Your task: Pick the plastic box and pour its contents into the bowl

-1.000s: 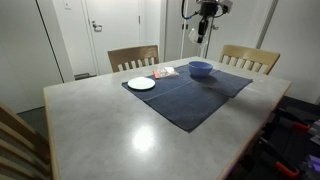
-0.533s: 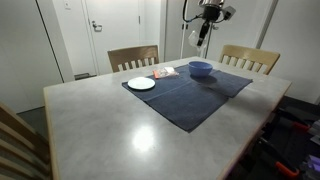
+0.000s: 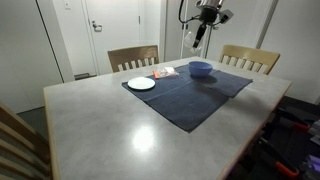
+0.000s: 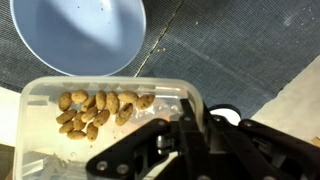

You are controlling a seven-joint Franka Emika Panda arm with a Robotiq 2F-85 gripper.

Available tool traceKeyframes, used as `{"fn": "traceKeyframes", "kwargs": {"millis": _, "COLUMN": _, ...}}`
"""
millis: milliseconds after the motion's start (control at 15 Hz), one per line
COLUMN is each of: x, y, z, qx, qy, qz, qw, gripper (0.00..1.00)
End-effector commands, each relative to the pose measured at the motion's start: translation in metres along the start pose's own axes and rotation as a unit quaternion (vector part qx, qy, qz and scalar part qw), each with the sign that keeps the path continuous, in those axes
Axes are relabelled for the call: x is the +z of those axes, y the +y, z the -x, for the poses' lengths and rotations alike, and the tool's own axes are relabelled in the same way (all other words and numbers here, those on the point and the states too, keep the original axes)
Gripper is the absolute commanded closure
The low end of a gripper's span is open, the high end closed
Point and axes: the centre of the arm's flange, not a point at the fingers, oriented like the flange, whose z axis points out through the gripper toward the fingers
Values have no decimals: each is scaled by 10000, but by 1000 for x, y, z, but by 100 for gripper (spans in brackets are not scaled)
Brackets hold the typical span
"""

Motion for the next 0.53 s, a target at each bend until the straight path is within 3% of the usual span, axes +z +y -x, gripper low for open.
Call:
{"fn": "traceKeyframes", "kwargs": {"millis": 0, "x": 10, "y": -13, "z": 15, "qx": -46, "qy": 379, "qz": 20, "qw": 9993, "gripper": 98}}
{"fn": "traceKeyframes", "kwargs": {"millis": 467, "x": 27, "y": -4, "z": 31, "qx": 131, "qy": 1047, "qz": 96, "qw": 9944, "gripper": 98}}
